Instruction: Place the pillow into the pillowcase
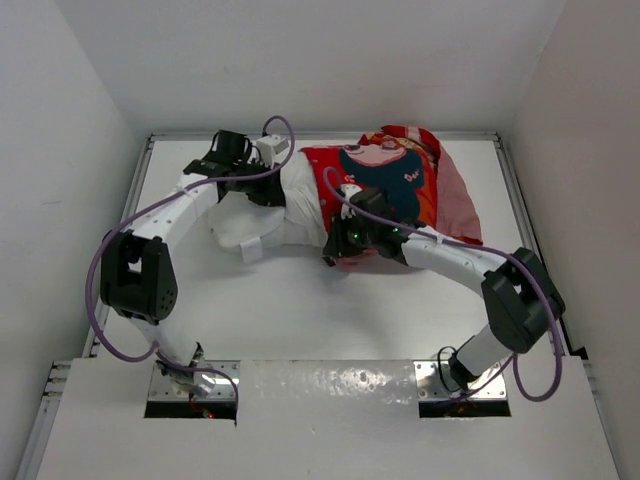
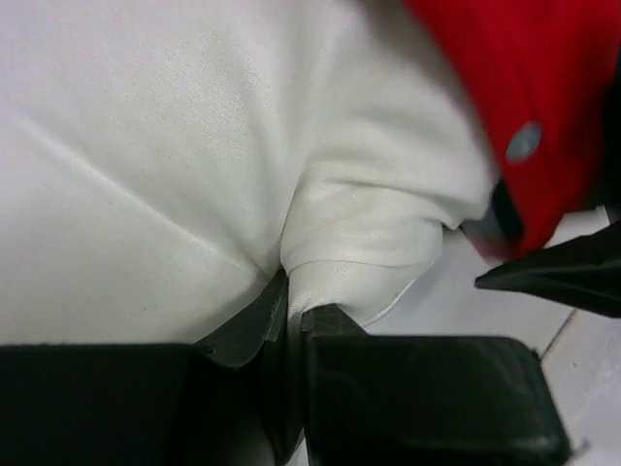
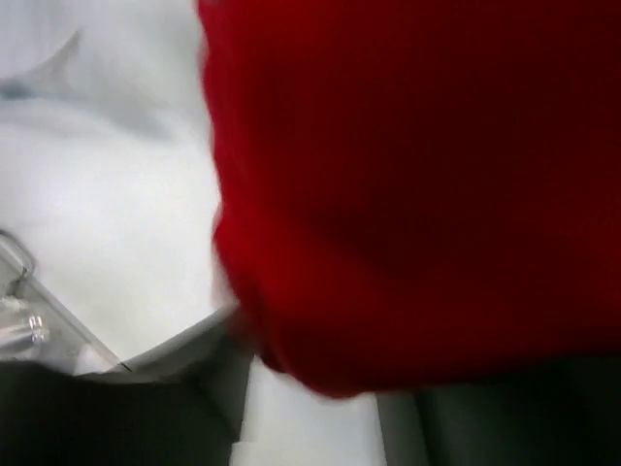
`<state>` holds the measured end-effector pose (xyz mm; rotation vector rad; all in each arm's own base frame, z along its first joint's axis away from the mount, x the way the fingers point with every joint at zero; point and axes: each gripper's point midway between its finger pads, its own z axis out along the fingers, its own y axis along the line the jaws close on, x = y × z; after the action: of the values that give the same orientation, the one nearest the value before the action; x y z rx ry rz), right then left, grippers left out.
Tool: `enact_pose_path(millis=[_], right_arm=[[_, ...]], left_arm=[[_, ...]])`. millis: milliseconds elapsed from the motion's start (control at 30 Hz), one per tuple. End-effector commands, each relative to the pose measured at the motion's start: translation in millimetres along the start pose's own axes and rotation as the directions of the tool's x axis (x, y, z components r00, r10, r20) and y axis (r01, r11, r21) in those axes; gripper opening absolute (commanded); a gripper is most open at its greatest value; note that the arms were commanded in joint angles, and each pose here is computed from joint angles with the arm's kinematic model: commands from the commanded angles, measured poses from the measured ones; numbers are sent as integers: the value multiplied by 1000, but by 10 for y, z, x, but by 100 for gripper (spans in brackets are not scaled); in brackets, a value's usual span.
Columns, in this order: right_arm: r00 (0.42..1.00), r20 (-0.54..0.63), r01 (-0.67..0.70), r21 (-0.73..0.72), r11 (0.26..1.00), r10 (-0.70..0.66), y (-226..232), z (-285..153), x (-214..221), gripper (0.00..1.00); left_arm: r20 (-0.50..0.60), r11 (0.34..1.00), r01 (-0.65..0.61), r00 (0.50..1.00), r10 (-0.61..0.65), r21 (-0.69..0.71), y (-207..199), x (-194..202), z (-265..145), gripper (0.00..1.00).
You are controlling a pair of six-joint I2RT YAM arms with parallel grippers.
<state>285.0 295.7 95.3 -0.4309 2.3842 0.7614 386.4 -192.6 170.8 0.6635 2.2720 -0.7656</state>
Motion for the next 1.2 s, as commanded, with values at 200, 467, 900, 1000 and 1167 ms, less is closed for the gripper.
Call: enact_pose_path(millis=[200, 467, 900, 1000, 1167], right_arm=[[973, 222, 71, -2, 997, -69, 307, -781, -899, 99], [848, 530, -152, 273, 950, -17, 34, -1398, -2027, 43], [962, 246, -165, 169, 972, 121, -280, 533, -2070, 17], [986, 143, -109, 157, 982, 87, -114, 876, -1919, 9], [999, 10, -49, 153, 987, 48, -3, 898, -1326, 3]], left_arm=[[58, 878, -283, 957, 283, 387, -990, 196, -94, 22], [150, 701, -430, 892, 426, 569, -1480, 345, -327, 43], [423, 914, -165, 906, -9, 371, -376, -1155, -1181, 47], [440, 999, 19, 897, -38, 48, 578, -1159, -1166, 49], [135, 959, 71, 990, -35, -273, 1546, -274, -609, 47]])
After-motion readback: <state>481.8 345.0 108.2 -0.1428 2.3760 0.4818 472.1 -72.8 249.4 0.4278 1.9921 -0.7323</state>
